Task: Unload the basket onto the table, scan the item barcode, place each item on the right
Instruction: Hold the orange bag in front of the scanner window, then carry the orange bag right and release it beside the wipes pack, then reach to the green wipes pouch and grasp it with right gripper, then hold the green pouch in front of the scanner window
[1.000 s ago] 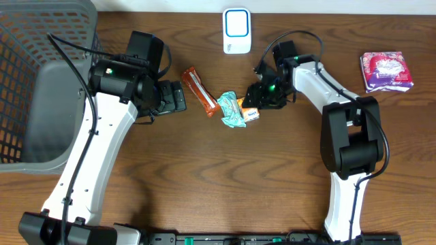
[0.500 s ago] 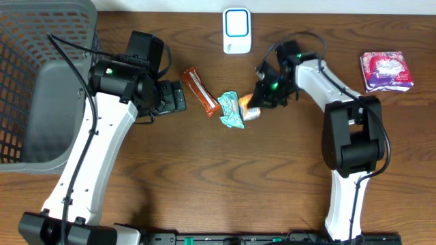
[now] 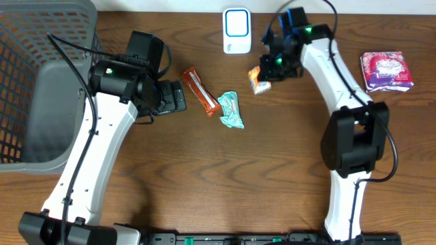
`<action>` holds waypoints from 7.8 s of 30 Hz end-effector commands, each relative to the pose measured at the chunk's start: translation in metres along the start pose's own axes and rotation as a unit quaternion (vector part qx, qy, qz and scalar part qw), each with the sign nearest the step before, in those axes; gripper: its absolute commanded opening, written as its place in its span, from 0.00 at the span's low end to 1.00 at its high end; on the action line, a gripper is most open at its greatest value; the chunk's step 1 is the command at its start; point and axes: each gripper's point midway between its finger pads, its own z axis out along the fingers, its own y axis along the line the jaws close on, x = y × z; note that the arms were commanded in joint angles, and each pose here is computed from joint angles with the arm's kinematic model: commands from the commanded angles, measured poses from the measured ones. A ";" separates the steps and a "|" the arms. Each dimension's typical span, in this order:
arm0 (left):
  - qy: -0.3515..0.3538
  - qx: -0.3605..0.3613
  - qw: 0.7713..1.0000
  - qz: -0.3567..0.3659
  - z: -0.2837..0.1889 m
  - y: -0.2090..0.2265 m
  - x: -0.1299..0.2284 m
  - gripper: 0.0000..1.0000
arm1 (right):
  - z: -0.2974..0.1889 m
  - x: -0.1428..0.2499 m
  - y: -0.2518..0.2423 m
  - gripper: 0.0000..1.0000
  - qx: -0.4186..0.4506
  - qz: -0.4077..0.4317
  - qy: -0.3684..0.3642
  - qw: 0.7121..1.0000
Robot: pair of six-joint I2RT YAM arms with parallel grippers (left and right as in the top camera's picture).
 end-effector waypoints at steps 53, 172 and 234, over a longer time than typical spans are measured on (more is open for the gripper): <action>0.005 -0.007 1.000 0.005 0.003 0.002 0.001 0.98 | -0.008 -0.166 0.019 0.01 0.234 -0.091 -0.349 0.903; 0.005 -0.007 1.000 0.005 0.003 0.002 0.001 0.98 | -0.091 -0.011 -0.016 0.82 -0.097 0.086 -0.144 0.981; 0.005 -0.007 1.000 0.005 0.003 0.002 0.001 0.98 | -0.041 0.068 0.075 0.02 -0.329 0.153 0.139 0.921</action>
